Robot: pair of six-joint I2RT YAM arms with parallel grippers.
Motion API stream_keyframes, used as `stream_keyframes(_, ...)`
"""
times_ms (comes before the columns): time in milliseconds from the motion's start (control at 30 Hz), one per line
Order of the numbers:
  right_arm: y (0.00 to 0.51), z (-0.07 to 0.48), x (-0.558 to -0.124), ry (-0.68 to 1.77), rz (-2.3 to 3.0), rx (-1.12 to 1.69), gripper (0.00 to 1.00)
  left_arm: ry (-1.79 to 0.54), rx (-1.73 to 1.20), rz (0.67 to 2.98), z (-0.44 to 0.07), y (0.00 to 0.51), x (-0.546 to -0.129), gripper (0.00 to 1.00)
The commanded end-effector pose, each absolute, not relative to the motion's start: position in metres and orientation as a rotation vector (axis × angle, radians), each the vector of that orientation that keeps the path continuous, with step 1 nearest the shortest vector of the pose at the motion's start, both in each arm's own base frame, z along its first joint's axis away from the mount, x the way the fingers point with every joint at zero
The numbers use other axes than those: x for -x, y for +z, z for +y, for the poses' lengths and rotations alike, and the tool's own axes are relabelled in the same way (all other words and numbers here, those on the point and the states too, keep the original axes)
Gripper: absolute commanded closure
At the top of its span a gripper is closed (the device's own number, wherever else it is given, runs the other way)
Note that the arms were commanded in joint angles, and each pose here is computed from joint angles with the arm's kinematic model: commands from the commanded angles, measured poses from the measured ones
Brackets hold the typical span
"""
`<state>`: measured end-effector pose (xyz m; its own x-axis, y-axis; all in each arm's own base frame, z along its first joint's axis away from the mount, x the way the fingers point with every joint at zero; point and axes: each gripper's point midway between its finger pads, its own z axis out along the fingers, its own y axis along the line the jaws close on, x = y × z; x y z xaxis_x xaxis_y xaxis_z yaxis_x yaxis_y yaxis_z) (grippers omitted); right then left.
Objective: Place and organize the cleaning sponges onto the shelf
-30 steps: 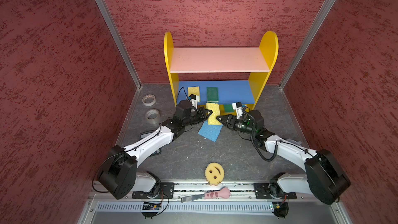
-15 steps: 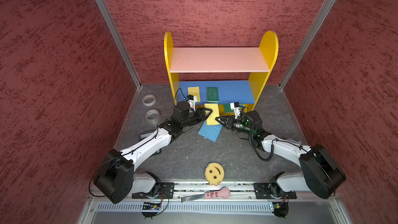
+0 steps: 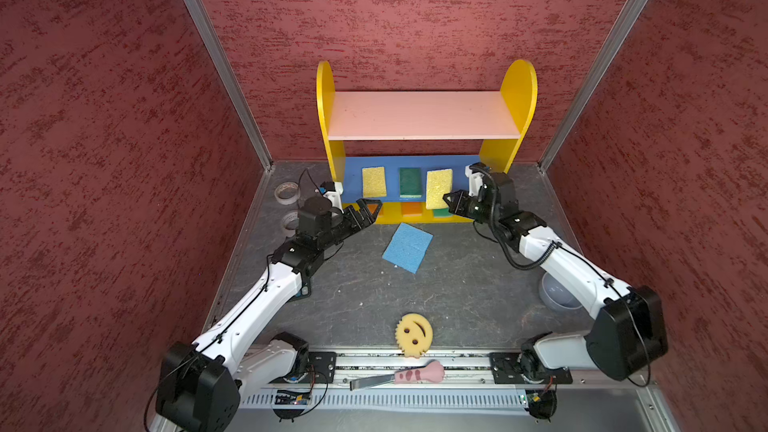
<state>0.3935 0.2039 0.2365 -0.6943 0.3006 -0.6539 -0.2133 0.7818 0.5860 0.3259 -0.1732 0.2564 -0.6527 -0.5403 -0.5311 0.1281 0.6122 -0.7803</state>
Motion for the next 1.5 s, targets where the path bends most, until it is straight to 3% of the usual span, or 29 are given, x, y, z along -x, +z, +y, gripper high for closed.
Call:
stream_keyframes(0, 0.209, 0.188, -0.403, 0.645, 2.286, -0.005, 1.00, -0.985, 0.346, 2.076, -0.155, 0.244, -0.320, 0.01)
stream_keyframes(800, 0.181, 0.155, -0.480, 0.329, 2.366, 0.037, 1.00, -1.003, 0.381, 2.118, -0.155, 0.229, -0.322, 0.00)
stream_keyframes(1467, 0.167, 0.135, -0.490, 0.160, 2.388, 0.016, 0.97, -1.015, 0.397, 2.149, -0.162, 0.222, -0.330, 0.00)
